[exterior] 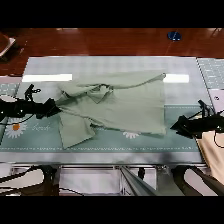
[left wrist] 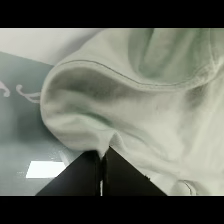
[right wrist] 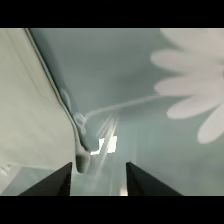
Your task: Fold the shirts.
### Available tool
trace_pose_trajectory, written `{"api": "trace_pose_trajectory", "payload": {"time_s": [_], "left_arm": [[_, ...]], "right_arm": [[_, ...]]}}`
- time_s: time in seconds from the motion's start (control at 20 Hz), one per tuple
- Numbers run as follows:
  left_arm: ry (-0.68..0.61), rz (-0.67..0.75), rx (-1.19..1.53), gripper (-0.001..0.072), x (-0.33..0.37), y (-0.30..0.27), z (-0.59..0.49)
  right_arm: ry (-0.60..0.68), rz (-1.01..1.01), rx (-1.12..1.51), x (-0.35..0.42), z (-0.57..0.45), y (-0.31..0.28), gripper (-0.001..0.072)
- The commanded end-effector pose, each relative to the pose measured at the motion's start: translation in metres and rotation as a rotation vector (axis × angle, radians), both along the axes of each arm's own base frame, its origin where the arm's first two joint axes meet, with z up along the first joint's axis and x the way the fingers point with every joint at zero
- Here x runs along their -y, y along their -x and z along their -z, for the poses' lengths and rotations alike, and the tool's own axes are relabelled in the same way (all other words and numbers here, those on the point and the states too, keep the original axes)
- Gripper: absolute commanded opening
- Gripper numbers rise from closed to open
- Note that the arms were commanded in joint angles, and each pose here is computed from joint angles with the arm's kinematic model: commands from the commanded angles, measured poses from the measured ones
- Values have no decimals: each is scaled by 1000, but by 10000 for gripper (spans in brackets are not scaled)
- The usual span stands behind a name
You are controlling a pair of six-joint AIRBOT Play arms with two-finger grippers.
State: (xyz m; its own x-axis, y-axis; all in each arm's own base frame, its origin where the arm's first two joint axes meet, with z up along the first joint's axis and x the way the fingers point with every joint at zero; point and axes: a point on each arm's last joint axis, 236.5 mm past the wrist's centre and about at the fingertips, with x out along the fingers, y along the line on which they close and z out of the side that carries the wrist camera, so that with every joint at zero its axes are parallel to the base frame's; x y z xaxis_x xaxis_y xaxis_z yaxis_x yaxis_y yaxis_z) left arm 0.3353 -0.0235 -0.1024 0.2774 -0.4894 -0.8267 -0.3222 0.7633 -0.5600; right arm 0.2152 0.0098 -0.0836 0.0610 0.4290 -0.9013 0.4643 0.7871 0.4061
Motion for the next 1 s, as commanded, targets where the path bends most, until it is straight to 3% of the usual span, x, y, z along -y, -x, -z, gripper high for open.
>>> {"api": "trace_pose_trajectory", "payload": {"time_s": [0.0,0.4,0.45,0.5,0.55,0.6,0.75,0.95], "left_arm": [[3,6,-1,17,1,0,-1],[5,8,-3,17,2,1,-1],[5,8,-3,17,2,1,-1],[5,8,-3,17,2,1,-1],[9,8,-3,17,3,1,-2],[18,8,2,17,4,-1,-5],[46,-6,124,17,6,-30,-52],[117,-44,708,17,18,-94,-270]], "right_arm": [[-49,-53,-61,-25,14,24,411],[-139,39,58,-70,33,-37,405],[-147,22,67,-78,32,-44,382],[-150,-14,80,-85,30,-49,281],[-149,-66,108,-91,24,-56,91],[-150,-125,154,-97,12,-68,22],[-153,-242,336,-101,-67,-126,22],[24,-323,834,-84,-274,-204,22]]}}
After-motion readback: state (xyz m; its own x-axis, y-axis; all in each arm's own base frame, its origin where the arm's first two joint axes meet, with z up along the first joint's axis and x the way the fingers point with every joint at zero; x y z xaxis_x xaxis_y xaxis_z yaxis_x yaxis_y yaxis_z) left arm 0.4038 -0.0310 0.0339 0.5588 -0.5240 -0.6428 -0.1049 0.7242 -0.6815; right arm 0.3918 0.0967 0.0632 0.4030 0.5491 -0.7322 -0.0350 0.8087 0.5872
